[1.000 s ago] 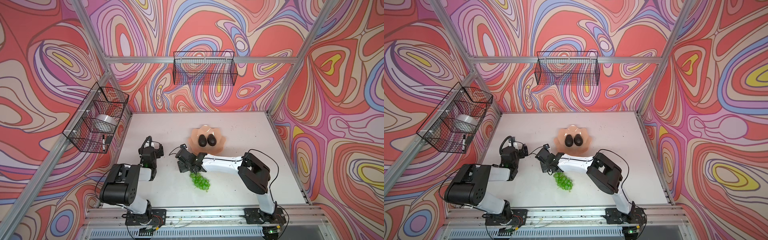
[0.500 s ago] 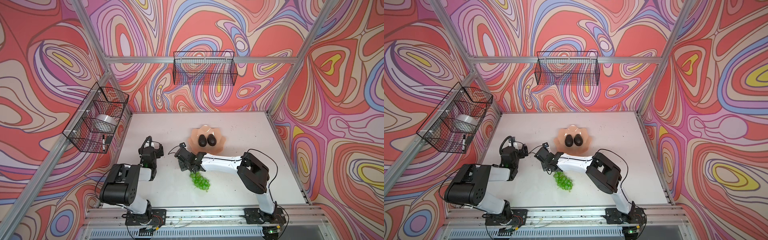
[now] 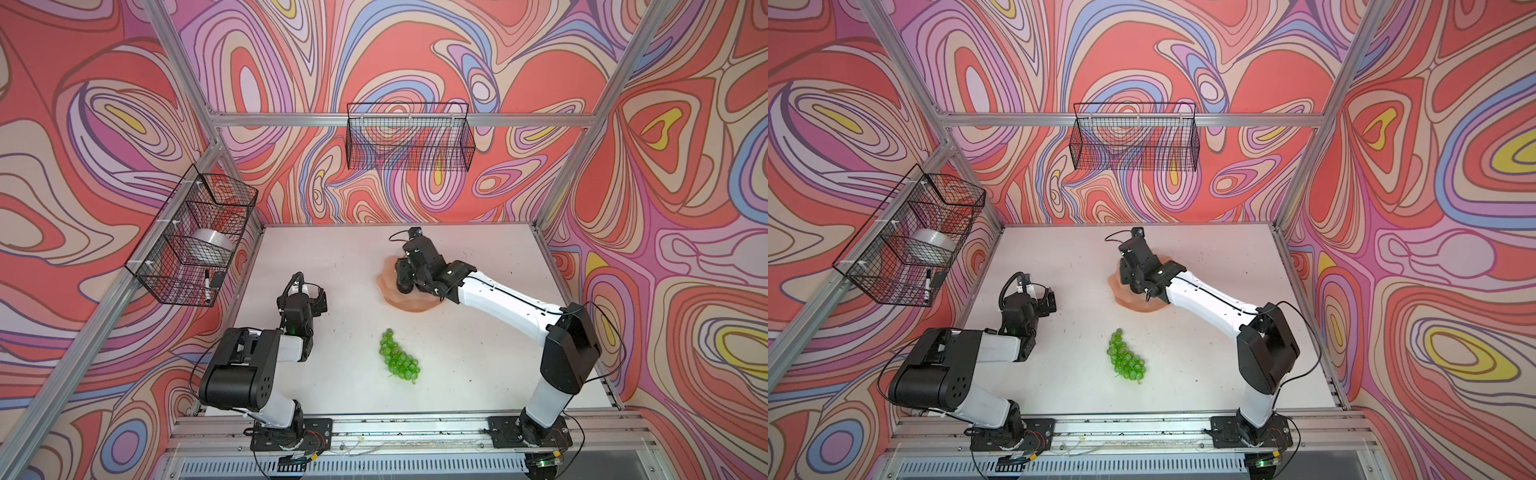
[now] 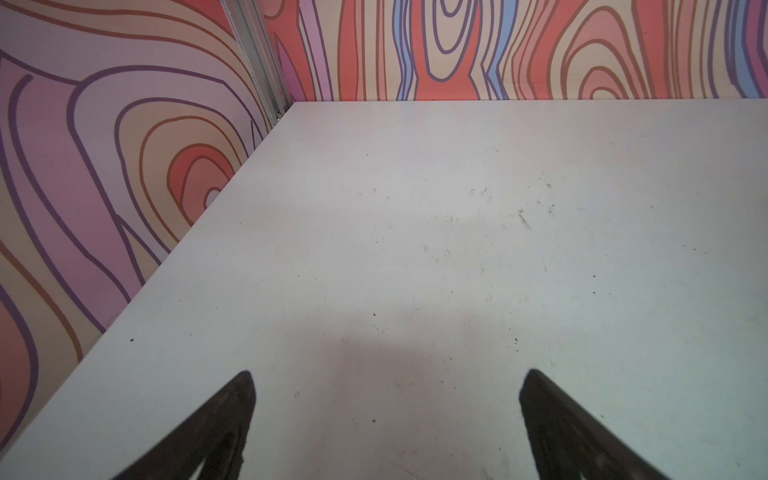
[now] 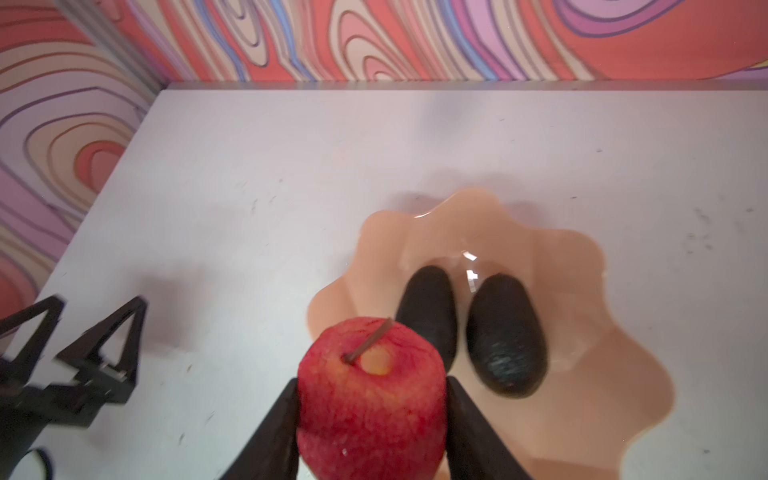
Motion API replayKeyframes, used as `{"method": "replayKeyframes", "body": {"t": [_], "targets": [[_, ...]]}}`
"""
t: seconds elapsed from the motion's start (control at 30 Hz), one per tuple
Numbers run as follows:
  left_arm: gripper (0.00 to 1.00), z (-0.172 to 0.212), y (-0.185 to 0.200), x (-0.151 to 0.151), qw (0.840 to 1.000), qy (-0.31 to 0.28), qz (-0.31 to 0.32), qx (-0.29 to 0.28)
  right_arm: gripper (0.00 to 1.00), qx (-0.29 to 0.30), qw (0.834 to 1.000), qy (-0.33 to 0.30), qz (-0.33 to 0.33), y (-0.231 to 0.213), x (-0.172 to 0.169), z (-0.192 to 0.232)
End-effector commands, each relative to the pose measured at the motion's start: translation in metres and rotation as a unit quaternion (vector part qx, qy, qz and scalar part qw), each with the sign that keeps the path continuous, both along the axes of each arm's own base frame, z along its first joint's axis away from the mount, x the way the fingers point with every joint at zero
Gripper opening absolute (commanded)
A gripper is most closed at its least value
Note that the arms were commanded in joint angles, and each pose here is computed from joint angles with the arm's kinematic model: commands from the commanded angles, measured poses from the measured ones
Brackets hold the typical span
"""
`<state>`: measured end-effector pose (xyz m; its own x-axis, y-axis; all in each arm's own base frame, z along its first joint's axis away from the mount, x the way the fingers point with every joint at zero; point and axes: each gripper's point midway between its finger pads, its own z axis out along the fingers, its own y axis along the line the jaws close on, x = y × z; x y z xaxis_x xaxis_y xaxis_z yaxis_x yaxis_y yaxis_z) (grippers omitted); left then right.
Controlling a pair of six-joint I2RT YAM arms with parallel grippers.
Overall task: Place and organize the fake fruits in the fruit bowl
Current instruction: 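Carry the red apple into the bowl behind the avocados and release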
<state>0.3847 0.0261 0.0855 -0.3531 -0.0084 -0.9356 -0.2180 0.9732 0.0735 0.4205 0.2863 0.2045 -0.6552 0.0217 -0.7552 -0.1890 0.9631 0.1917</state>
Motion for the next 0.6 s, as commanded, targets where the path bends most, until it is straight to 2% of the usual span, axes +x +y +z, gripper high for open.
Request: {"method": "replayKeyframes", "body": {"t": [0.0, 0.13, 0.27, 0.57], "targets": [[1.00, 0.006, 0.002, 0.004, 1.000, -0.010, 0.003, -0.002, 0.40, -0.024, 1.000, 0.002, 0.002, -0.013, 0.027, -0.014], [1.00, 0.006, 0.001, 0.004, 1.000, -0.010, 0.003, -0.002, 0.40, -0.035, 0.999, 0.012, -0.003, -0.021, 0.060, -0.032], [1.00, 0.006, 0.002, 0.004, 1.000, -0.010, 0.004, -0.002, 0.39, -0.048, 0.998, 0.029, 0.000, -0.019, 0.079, -0.058], [1.00, 0.006, 0.002, 0.004, 1.000, -0.010, 0.003, -0.003, 0.38, -0.059, 0.997, 0.050, -0.007, -0.021, 0.090, -0.097]]}}
